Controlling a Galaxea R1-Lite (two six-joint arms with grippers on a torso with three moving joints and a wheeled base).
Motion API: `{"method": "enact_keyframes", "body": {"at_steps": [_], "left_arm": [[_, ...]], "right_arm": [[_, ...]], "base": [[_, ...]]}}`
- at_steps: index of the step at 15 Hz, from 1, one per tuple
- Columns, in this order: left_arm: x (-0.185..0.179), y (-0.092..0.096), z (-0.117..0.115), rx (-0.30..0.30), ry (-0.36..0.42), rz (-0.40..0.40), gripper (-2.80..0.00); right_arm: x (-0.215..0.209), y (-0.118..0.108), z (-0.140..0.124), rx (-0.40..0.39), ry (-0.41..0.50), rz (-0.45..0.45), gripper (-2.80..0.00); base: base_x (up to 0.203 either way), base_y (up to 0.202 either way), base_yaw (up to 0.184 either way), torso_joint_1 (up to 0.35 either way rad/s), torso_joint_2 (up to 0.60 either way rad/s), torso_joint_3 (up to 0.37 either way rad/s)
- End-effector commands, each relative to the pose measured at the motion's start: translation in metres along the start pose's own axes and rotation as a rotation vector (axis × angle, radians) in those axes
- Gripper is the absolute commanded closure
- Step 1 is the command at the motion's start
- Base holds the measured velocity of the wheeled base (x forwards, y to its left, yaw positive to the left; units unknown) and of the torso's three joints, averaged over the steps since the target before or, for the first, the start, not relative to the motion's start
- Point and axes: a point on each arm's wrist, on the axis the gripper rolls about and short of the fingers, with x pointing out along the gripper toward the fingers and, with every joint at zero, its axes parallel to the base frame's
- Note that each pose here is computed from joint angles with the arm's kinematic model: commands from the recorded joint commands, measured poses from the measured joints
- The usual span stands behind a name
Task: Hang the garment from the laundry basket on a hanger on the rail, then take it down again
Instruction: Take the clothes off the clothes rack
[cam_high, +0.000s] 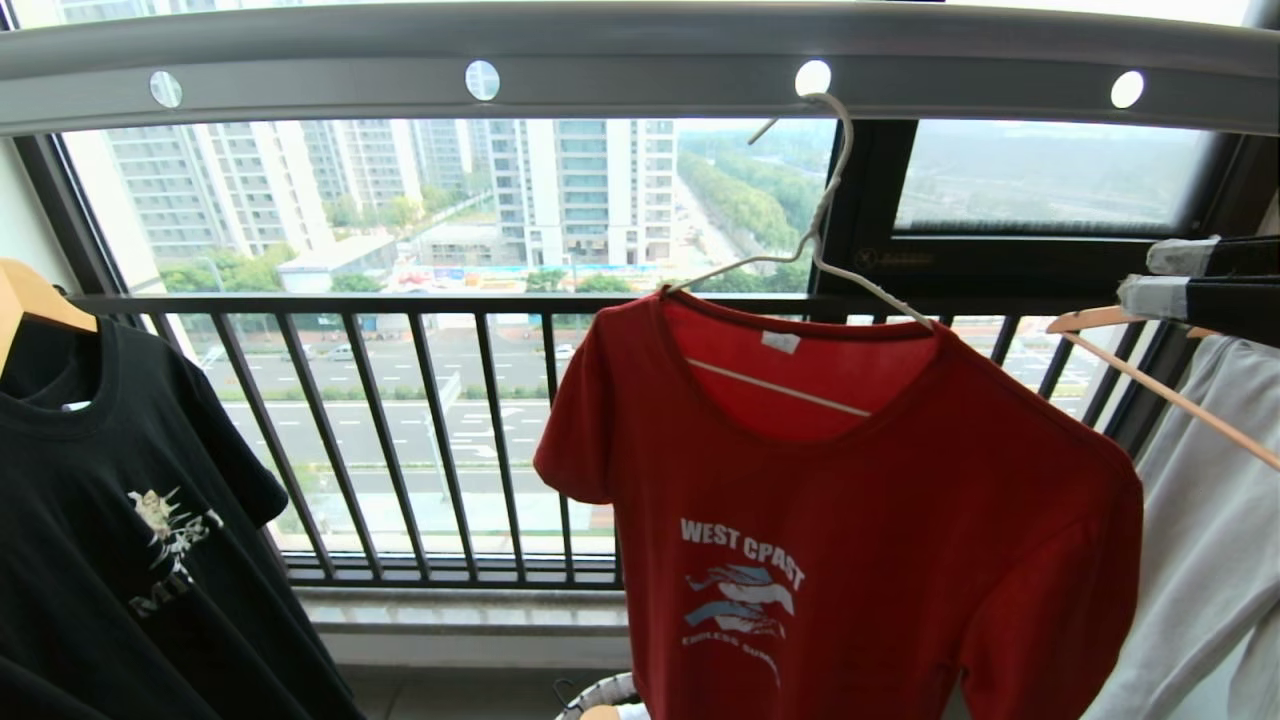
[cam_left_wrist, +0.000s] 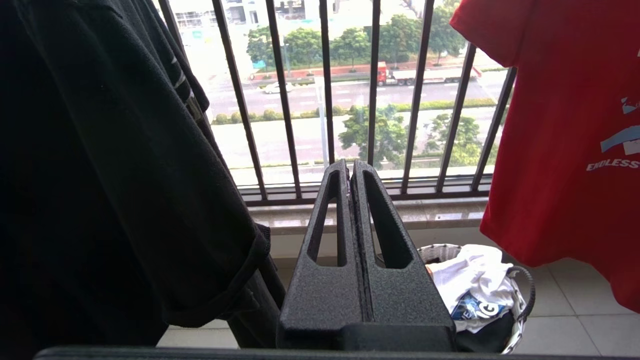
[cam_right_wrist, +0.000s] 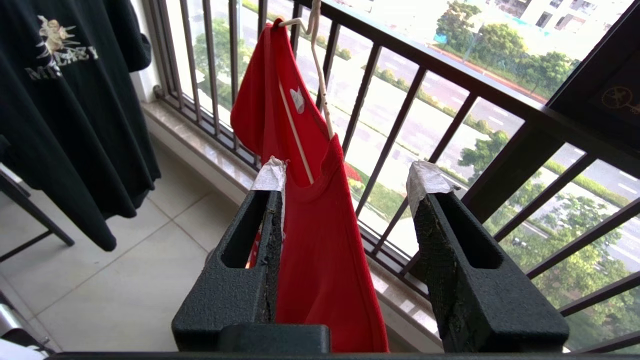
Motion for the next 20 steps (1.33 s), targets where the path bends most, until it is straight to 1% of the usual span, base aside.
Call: {"method": "enact_keyframes", "body": {"at_steps": [1,3,7,11,14,17,20], "left_arm": [[0.0,0.0,0.0,0.0,0.0,0.0,0.0],[0.0,0.0,0.0,0.0,0.0,0.0,0.0],[0.0,0.0,0.0,0.0,0.0,0.0,0.0],[0.0,0.0,0.0,0.0,0.0,0.0,0.0],[0.0,0.0,0.0,0.0,0.0,0.0,0.0],[0.0,0.0,0.0,0.0,0.0,0.0,0.0],[0.0,0.0,0.0,0.0,0.0,0.0,0.0]], "right_arm": [[0.04,-0.011,0.003,0.015,0.051,0.039,-2.8],[0.057,-0.017,0.005,0.028,0.068,0.055,-2.8],[0.088,-0.026,0.009,0.056,0.088,0.142,-2.8],[0.106,-0.033,0.02,0.108,0.128,0.176,-2.8],[0.121,-0.027,0.023,0.148,0.194,0.237,-2.8],[0.14,-0.023,0.025,0.141,0.193,0.269,-2.8],[0.162,-0.025,0.024,0.141,0.195,0.298,-2.8]], "base": [[0.0,0.0,0.0,0.0,0.0,0.0],[0.0,0.0,0.0,0.0,0.0,0.0],[0.0,0.0,0.0,0.0,0.0,0.0],[0.0,0.0,0.0,0.0,0.0,0.0],[0.0,0.0,0.0,0.0,0.0,0.0],[0.0,0.0,0.0,0.0,0.0,0.0],[0.0,0.0,0.0,0.0,0.0,0.0]]}}
